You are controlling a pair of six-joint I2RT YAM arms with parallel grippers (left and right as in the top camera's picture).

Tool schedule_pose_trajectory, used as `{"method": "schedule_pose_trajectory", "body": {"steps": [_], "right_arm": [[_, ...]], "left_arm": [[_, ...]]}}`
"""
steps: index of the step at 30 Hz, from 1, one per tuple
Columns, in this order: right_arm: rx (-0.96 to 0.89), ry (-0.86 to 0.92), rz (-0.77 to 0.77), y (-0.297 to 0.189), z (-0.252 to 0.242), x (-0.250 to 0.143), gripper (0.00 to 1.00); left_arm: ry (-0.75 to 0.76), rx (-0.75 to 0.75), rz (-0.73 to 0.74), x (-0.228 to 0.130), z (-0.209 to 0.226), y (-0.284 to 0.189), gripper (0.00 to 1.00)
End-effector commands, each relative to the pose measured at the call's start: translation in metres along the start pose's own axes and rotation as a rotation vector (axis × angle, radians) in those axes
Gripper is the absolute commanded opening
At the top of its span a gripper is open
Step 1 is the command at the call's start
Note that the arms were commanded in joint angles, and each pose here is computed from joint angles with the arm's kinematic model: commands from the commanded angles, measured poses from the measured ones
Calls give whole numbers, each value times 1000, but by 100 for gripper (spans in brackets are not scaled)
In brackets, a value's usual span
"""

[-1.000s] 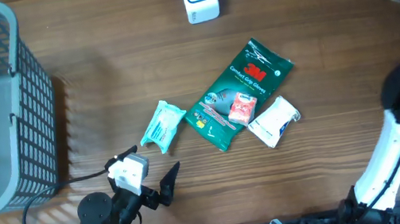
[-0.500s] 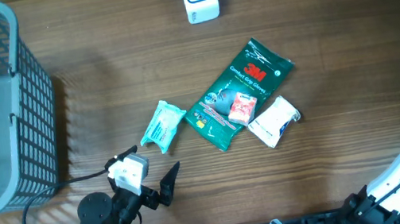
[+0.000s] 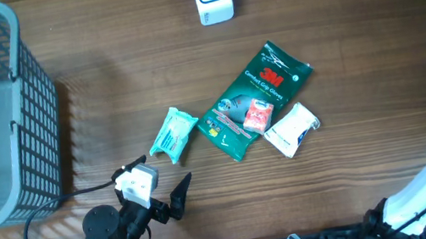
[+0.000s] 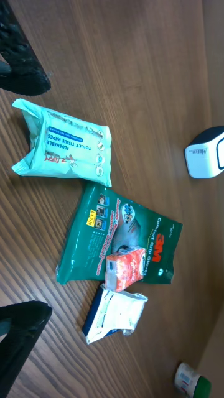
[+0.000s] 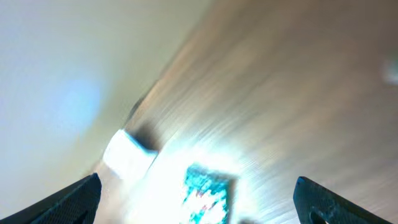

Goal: Scan the item barcode
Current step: 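Reach the right gripper to the Kleenex pack and grasp it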

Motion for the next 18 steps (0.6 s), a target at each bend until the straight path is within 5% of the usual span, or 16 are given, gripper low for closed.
{"method": "schedule_pose_trajectory", "body": {"steps": [1,10,18], "right_arm": [[35,-106,353,75,36,-61,100],[-518,-464,625,179,20,-234,100],[-763,-720,758,194,-27,-307,100]], "left_arm": [[3,4,-5,1,0,-1,100],[2,4,-5,1,0,-1,100],[3,4,-5,1,0,-1,100]]}}
Point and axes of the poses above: each gripper's point midway between its finger pads, its own y axis out along the fingers, its own z axis along the line the jaws close on, x = y × z, the point moved 10 cm from there along -y, back along the fingers, and after that the axes turned 15 degrees about y, right-handed, at the moved point
